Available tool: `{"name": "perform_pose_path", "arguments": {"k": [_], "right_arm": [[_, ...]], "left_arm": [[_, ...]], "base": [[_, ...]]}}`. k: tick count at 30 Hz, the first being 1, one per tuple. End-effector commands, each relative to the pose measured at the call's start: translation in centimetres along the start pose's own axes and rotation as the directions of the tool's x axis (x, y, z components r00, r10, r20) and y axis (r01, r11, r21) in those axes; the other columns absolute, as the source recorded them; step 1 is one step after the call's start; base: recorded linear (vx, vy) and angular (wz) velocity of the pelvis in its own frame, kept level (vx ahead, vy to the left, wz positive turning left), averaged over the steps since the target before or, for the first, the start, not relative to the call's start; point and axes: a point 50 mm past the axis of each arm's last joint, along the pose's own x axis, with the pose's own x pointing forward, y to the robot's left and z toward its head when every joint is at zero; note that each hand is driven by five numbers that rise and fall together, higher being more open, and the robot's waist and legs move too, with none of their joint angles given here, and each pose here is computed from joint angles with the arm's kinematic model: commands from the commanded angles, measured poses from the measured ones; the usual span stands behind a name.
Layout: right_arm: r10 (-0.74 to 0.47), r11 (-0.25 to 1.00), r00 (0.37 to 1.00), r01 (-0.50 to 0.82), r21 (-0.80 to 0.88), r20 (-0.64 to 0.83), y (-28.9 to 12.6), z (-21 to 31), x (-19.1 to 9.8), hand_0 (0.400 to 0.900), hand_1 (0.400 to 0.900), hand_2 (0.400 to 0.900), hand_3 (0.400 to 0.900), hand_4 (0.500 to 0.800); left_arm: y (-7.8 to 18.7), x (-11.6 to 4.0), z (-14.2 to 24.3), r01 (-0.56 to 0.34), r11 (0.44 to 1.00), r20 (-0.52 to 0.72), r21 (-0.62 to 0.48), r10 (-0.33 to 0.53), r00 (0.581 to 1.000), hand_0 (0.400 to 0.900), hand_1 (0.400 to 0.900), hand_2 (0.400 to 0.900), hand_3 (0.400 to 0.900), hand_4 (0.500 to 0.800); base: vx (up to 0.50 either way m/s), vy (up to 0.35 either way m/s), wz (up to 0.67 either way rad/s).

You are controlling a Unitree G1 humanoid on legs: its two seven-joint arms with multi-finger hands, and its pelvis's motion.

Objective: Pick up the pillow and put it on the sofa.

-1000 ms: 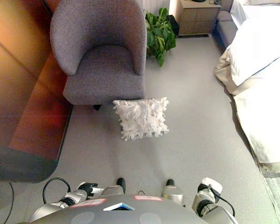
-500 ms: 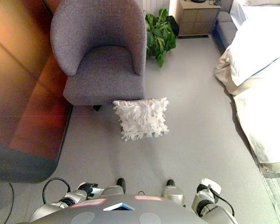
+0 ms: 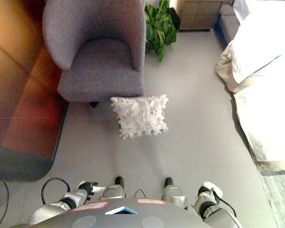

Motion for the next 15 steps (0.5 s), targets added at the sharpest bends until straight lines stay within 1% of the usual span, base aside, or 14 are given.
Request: {"name": "perform_pose_path", "arguments": {"k": [1,4,8,12,13,15], "right_arm": [[-0.072,0.997,0.992,0.071,-0.018,-0.105,-2.7,-2.5,0.7,0.9,0.9,0.9,0.9,0.8],[-0.083,0.996,0.99,0.084,0.004,-0.111,-3.0,-3.3,0.9,0.9,0.9,0.9,0.9,0.8],[-0.087,0.991,0.991,0.096,0.09,-0.1,-3.5,-4.1,1.2,0.9,0.9,0.9,0.9,0.8],[-0.129,0.987,0.991,0.132,0.097,-0.033,-4.7,-3.6,1.3,0.9,0.9,0.9,0.9,0.8],[-0.156,0.984,0.988,0.156,0.08,-0.01,-5.4,-3.0,1.2,0.9,0.9,0.9,0.9,0.8],[-0.158,0.984,0.987,0.156,0.086,0.016,-5.8,-1.9,1.1,0.9,0.9,0.9,0.9,0.8]], "left_arm": [[-0.9,-0.1,1.0,0.048,0.995,0.043,-0.092,-0.045,0.998,0.9,0.9,0.9,0.9,0.8],[-1.0,-0.1,-0.3,0.051,0.995,0.023,-0.088,-0.049,0.999,0.9,0.9,0.9,0.9,0.8],[-0.8,-0.1,-1.5,0.047,0.996,-0.024,-0.081,-0.049,0.999,0.9,0.9,0.9,0.9,0.8],[-0.9,-0.1,-2.8,0.041,0.995,-0.064,-0.095,-0.047,0.997,0.9,0.9,0.9,0.9,0.8],[-0.7,-0.1,-3.1,0.033,0.993,-0.077,-0.111,-0.041,0.996,0.9,0.9,0.9,0.9,0.8],[0.2,-0.1,-3.2,0.013,0.993,-0.082,-0.118,-0.022,0.996,0.9,0.9,0.9,0.9,0.8]], "base": [[0.29,-0.038,-0.54],[0.386,0.06,-0.5],[0.525,0.115,-0.43],[0.512,0.222,-0.39],[0.562,0.295,-0.42],[0.565,0.238,-0.4]]}}
